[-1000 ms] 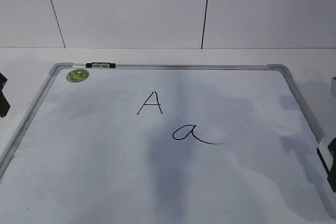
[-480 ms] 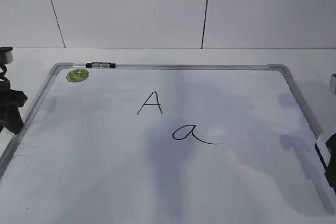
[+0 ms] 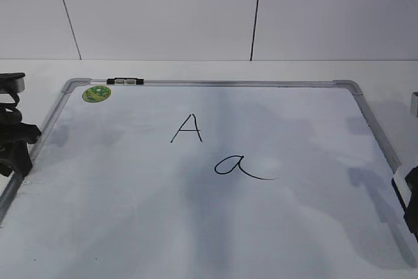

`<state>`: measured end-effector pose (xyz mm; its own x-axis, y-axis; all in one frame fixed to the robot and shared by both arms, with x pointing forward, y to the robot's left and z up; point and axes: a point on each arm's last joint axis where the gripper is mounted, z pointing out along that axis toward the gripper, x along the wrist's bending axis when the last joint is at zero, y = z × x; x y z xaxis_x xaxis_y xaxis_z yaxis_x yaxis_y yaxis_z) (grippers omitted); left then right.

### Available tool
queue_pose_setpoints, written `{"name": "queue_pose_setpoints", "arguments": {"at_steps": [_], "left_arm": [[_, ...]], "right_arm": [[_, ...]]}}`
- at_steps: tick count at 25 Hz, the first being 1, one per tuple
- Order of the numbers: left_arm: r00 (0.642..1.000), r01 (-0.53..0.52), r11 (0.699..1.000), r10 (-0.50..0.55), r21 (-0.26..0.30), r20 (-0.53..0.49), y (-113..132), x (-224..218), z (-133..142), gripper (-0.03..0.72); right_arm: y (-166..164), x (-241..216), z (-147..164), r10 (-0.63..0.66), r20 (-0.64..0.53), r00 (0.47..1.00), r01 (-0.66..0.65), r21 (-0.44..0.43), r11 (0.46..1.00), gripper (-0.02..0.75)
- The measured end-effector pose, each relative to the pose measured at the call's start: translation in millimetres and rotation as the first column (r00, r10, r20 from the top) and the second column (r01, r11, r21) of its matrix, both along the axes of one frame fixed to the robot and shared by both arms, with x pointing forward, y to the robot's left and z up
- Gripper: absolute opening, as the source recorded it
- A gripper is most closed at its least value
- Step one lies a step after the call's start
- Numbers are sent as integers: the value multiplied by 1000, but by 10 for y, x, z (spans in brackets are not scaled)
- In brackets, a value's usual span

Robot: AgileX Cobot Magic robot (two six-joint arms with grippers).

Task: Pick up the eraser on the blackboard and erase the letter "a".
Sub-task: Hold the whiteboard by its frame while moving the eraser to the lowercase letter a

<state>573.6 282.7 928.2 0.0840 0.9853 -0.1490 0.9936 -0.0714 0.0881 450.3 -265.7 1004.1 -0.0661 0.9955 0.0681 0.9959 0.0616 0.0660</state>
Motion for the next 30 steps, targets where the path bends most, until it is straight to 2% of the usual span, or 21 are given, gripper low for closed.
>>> {"name": "queue_pose_setpoints", "arguments": {"at_steps": [6,15,18,26,30], "left_arm": [[1000,4,1000,-4,0,-5,0,17,-25,216],[1000,-1,1000,1,-7,-5,-6,24,-15,66],[1000,-7,1000,7,-8,-7,-7,23,-15,38],[1000,-18,1000,18,-10,-9,-9,23,-15,31],[1000,-19,1000,19,-10,-9,-8,23,-15,31]], "right_arm": [[0,2,0,0,2,1000,0,0,1000,566],[0,3,0,0,4,1000,0,0,1000,565],[0,3,0,0,4,1000,0,0,1000,565],[35,105,141,25,51,998,-26,3,1000,565],[217,307,212,91,57,994,-92,3,996,565]]}}
